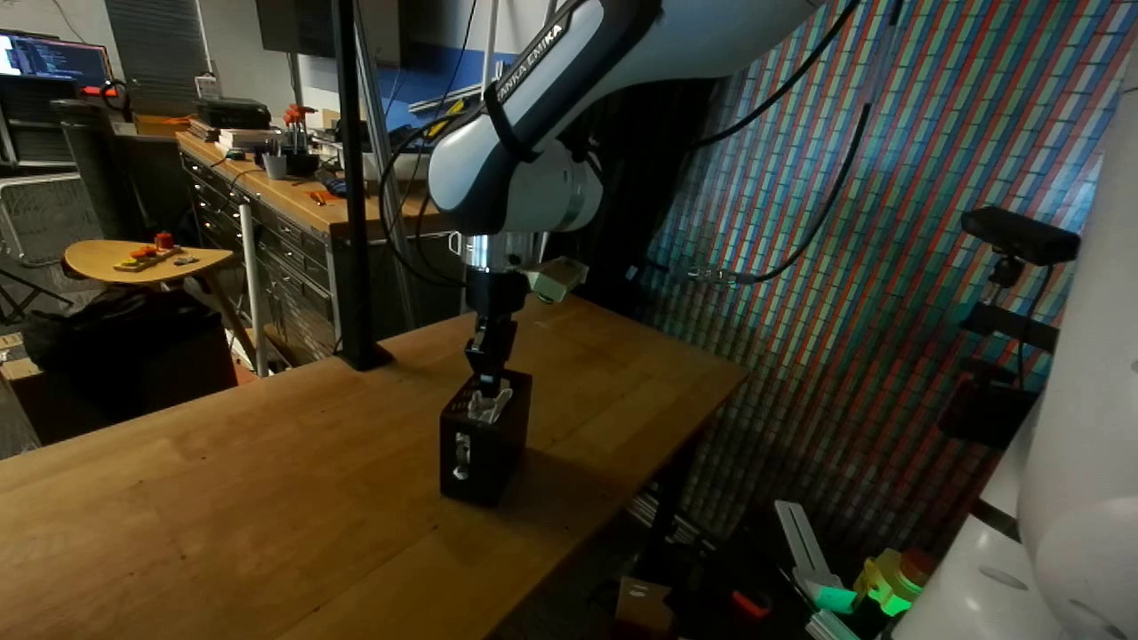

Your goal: Put the towel inside the box

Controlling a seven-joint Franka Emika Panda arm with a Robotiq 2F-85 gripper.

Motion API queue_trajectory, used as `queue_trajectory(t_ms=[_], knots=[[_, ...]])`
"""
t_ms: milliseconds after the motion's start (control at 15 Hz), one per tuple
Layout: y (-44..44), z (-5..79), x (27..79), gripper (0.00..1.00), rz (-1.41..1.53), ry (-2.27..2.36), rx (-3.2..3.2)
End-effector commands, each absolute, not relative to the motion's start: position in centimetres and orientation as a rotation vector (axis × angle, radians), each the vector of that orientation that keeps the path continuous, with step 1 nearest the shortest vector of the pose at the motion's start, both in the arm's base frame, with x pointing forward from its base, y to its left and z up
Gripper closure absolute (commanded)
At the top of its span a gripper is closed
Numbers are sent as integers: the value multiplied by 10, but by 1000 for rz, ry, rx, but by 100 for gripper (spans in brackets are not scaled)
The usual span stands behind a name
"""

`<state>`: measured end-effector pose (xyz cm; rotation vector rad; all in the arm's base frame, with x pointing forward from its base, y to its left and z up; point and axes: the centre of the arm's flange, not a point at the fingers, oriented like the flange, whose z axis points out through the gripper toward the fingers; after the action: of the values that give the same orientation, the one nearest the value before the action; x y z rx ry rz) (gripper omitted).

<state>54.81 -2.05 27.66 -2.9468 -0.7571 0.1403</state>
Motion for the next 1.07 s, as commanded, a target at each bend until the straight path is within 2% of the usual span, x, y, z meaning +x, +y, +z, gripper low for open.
queue_trajectory(t_ms=[0, 1000], knots=[[-14, 264, 548, 100, 106, -759, -2919], [-14, 190, 541, 100, 107, -755, -2806]])
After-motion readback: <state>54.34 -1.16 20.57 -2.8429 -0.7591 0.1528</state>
